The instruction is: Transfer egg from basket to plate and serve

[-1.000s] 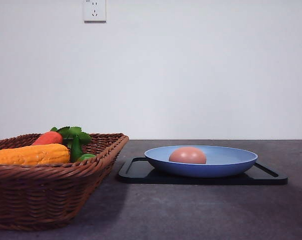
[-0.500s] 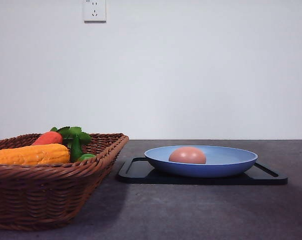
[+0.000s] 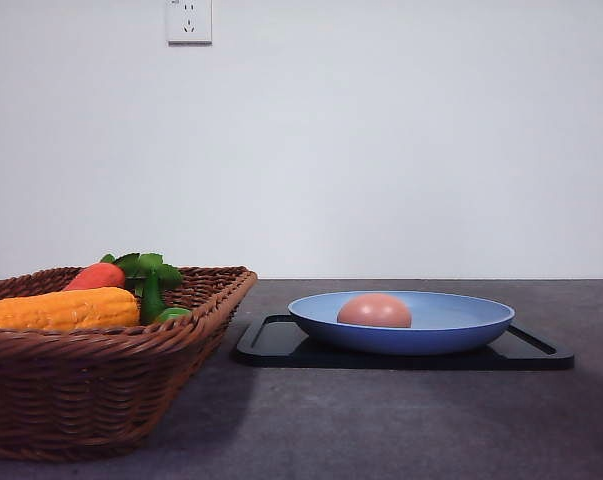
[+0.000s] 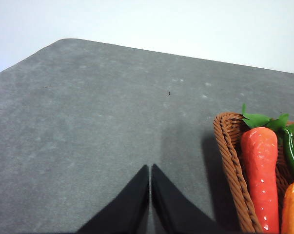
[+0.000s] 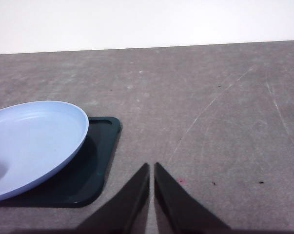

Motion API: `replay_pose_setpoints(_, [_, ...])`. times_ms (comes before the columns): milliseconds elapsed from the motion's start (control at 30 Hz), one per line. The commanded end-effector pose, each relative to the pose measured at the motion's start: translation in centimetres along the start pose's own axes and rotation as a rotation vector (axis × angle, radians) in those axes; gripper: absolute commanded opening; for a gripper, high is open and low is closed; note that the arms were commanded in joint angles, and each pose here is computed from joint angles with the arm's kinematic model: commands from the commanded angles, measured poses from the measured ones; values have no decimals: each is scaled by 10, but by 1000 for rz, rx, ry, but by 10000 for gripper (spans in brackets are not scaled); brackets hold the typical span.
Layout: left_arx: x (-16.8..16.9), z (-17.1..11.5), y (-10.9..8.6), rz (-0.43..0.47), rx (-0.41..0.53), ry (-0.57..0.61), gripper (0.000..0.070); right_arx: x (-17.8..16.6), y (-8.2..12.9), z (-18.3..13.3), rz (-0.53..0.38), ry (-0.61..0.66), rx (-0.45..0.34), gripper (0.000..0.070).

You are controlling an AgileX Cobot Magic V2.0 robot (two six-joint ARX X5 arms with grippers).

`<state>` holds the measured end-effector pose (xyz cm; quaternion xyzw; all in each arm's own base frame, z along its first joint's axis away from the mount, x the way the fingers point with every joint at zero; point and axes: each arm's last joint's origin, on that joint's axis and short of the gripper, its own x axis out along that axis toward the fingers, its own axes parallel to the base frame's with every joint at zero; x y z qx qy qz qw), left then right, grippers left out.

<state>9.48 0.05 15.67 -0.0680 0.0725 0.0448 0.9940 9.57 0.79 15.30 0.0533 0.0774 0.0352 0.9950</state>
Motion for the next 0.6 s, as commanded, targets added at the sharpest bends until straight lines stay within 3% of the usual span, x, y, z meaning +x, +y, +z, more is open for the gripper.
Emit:
replay_pose_setpoints(0, [2,-9,1,7,-1,35,0,0,0,0,-3,-9,17,0])
replay_pose_setpoints(567, [2,-9,1,7,0,35,0,0,0,0,-3,-9,17,0])
